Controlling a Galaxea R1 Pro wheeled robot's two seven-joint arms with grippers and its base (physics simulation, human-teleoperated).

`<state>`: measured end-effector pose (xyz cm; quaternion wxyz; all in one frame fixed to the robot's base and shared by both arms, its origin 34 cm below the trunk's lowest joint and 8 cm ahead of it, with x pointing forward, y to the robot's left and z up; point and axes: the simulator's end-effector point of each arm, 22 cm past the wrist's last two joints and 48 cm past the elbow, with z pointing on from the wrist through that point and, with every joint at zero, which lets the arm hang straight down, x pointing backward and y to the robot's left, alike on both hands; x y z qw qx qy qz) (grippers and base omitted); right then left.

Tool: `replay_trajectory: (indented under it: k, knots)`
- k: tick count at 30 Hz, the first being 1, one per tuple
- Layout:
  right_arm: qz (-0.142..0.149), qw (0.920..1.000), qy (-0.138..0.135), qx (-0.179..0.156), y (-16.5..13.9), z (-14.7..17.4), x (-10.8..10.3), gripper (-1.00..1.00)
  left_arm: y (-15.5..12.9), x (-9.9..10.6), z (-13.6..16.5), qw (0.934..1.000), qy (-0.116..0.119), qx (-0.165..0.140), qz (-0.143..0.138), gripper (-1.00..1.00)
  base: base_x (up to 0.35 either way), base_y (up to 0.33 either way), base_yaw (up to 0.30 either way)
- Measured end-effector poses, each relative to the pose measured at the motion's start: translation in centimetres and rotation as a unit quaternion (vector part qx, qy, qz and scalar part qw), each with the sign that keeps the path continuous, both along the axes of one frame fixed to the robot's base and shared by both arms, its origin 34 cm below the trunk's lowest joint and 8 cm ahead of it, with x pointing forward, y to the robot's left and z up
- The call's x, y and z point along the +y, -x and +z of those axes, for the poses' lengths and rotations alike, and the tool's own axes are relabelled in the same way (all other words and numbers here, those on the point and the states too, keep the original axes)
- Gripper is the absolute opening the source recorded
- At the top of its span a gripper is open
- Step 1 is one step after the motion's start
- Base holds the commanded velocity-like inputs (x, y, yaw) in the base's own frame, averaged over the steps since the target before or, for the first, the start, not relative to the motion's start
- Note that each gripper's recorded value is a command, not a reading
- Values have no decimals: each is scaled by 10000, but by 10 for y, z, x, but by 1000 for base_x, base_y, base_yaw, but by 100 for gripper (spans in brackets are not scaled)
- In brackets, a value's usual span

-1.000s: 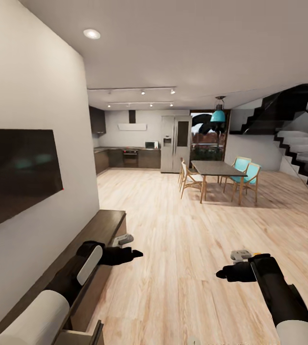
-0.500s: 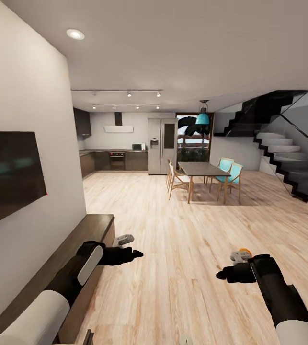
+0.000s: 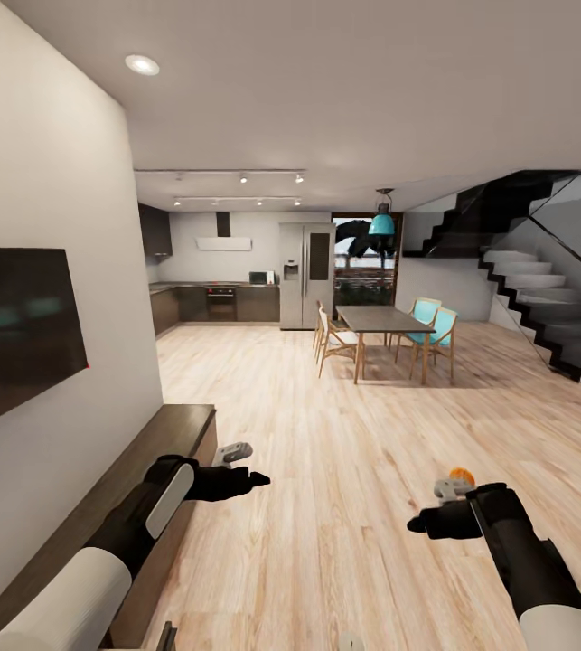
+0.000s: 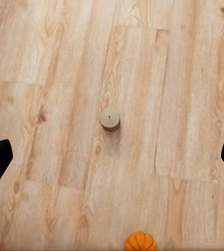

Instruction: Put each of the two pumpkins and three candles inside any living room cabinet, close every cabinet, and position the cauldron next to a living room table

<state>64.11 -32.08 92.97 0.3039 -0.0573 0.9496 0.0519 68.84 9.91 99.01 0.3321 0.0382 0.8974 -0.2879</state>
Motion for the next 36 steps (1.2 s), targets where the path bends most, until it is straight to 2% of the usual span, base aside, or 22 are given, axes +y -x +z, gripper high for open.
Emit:
replay_trajectory:
  k: [12, 16, 17, 19, 21, 25, 28, 30, 36]
  knots:
    - [40, 9999, -49, 112, 3, -10, 8, 100, 2, -4, -3, 10000, 18, 39, -14, 100, 0, 0, 0]
    - [87, 9998, -81, 188, 5, -17, 22, 100, 3, -12, -2, 10000, 57, 26, -55, 100, 0, 0, 0]
    - [106, 9995, -82, 271, 7, -25, 31, 100, 3, -14, -2, 10000, 52, 25, -67, 100, 0, 0, 0]
    - [62, 9994, 32, 339, 8, -34, 38, 100, 5, -20, -4, 9999, 26, 33, -110, 100, 0, 0, 0]
    - [-113, 9989, 319, 322, 6, -38, 35, 100, 7, -27, -5, 9999, -5, 35, -164, 100, 0, 0, 0]
    - [-296, 9971, 672, 216, 1, -41, 36, 100, 6, -23, -5, 9999, -55, 21, -147, 100, 0, 0, 0]
    - [-299, 9965, 758, 168, -1, -47, 41, 100, 4, -13, -7, 9999, -125, 15, -73, 100, 0, 0, 0]
    - [-242, 9968, 766, 1, -7, -44, 43, 100, 3, -11, -7, 9999, -138, 9, -64, 100, 0, 0, 0]
    - [-199, 9969, 757, -115, -11, -42, 46, 100, 0, -5, -3, 9999, -139, -56, -24, 100, 0, 0, 0]
